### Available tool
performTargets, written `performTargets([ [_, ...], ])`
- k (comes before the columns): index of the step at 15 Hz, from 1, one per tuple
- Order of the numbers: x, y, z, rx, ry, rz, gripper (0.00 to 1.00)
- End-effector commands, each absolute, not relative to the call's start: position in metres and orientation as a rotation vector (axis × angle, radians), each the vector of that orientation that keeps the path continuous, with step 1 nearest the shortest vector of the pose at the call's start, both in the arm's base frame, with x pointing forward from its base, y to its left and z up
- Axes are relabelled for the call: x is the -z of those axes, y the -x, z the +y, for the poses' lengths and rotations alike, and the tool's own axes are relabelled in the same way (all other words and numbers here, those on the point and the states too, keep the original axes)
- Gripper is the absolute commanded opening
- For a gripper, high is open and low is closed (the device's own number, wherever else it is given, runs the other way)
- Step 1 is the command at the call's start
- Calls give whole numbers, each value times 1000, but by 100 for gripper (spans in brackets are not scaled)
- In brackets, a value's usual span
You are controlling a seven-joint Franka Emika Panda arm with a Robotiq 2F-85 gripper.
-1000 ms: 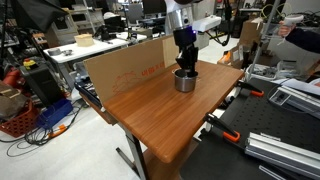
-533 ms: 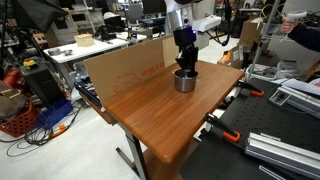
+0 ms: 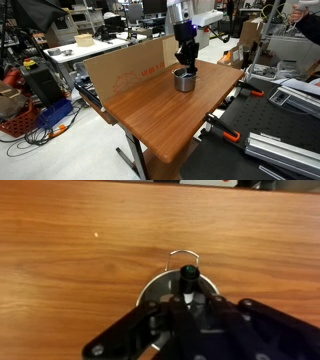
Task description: Put the marker in the pot on the table
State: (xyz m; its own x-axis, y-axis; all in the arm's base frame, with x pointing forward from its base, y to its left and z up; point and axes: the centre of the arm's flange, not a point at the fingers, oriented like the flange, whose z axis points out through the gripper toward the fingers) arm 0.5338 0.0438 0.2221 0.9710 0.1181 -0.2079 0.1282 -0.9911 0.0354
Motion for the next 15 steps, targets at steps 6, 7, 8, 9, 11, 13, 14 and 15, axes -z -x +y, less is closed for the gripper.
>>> performTargets([
  [6, -275, -503, 61, 187, -3052, 199, 5],
  [7, -280, -500, 67, 172, -3045, 214, 5],
  [8, -283, -496, 74, 165, -3042, 230, 5],
  [9, -288, -491, 85, 152, -3032, 243, 5],
  [11, -289, -484, 105, 129, -3017, 267, 5],
  [13, -287, -479, 125, 88, -3010, 250, 5],
  [14, -284, -478, 132, 69, -3010, 243, 5],
  [15, -282, -478, 141, 34, -3005, 225, 5],
])
